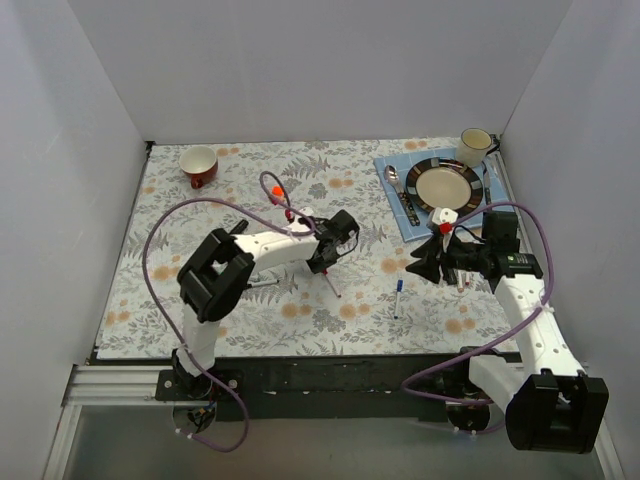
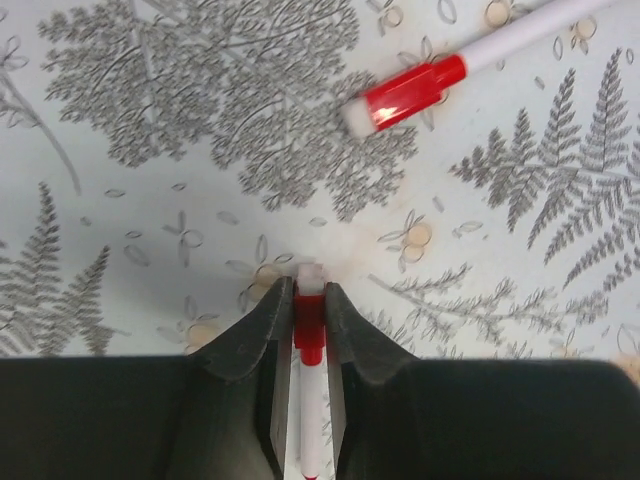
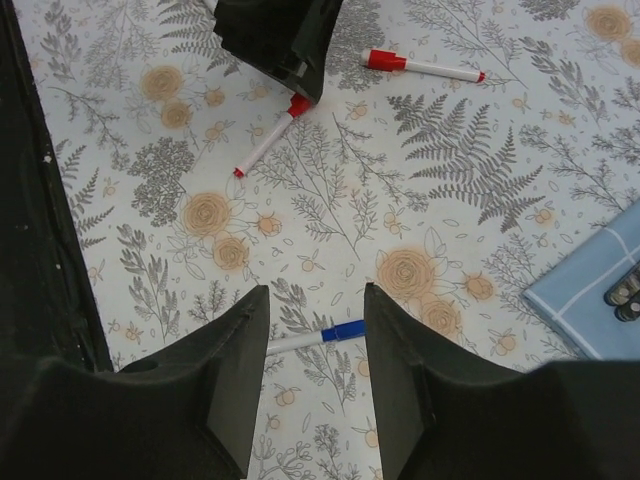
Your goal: Open the pen caps
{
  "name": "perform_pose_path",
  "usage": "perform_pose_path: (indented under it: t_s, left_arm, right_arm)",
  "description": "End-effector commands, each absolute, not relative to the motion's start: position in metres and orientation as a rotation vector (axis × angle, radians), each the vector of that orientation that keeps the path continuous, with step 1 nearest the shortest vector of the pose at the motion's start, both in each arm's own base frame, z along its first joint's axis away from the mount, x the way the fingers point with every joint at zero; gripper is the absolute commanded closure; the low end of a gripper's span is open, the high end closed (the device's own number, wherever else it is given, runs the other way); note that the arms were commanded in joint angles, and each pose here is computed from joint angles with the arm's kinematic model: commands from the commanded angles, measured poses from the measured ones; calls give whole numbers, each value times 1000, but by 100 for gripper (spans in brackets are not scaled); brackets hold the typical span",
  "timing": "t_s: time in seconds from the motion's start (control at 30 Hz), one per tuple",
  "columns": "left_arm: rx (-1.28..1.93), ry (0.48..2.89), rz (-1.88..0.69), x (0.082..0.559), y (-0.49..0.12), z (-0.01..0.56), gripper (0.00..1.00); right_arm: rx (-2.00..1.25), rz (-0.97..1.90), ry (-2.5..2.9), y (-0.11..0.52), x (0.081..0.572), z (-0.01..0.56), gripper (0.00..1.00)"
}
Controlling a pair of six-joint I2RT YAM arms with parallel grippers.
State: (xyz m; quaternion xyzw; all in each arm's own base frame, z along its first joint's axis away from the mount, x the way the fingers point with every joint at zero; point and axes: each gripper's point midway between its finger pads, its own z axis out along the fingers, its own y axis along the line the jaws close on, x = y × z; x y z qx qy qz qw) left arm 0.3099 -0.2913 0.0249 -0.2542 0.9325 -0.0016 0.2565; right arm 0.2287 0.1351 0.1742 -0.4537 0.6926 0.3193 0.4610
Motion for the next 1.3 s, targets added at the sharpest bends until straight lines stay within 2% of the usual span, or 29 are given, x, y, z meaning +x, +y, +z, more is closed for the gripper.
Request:
perform_pose_path:
  t_s: [0.0,0.07,0.23,0.37,0.47,0.6,0.73,0.93,1.0,1.03,1.1,1.13,1.27]
  left_arm:
    - [-619,2349,-485,326,-326,88,91]
    - [-586,2318,-555,326,-330,99,95]
    - [-485,2335,-678,316,-343,101,98]
    - [-348,2143,-998,315,-374,145,100]
    - [-239,2020,-1134,308,-391,172,100]
    - [-184,1887,-1205,301,-406,199,100]
    - [-162,1799,-1223,296,-414,214,100]
    - [-167,1765,-1243,292,-423,217,100]
    - [-171,1770,-1246,292,-424,215,100]
    - [-173,1766,-1252,291,-425,216,100]
    - [-180,1763,-1255,291,-425,217,100]
    - [-183,1767,-1253,290,-424,215,100]
    - [-189,1753,-1279,287,-421,219,100]
  right_arm:
    - [-1124,945,1684,147,215,173,49]
    - [-1120,996,1691,149,213,171,49]
    - [-1113,1065,1702,153,210,168,49]
    - [-1099,1148,1726,169,208,164,48]
    - [-1046,1232,1765,184,211,163,45]
    - [-832,1266,1950,193,228,151,37]
    - [-559,1128,2093,189,256,137,31]
    - [-531,1131,2051,193,258,141,33]
    - [-534,1124,2045,193,259,141,43]
    - [-541,1133,2045,194,258,139,60]
    - [-567,1152,2037,196,256,139,83]
    - [-581,1170,2035,197,255,139,98]
    - [-625,1181,2015,199,252,142,99]
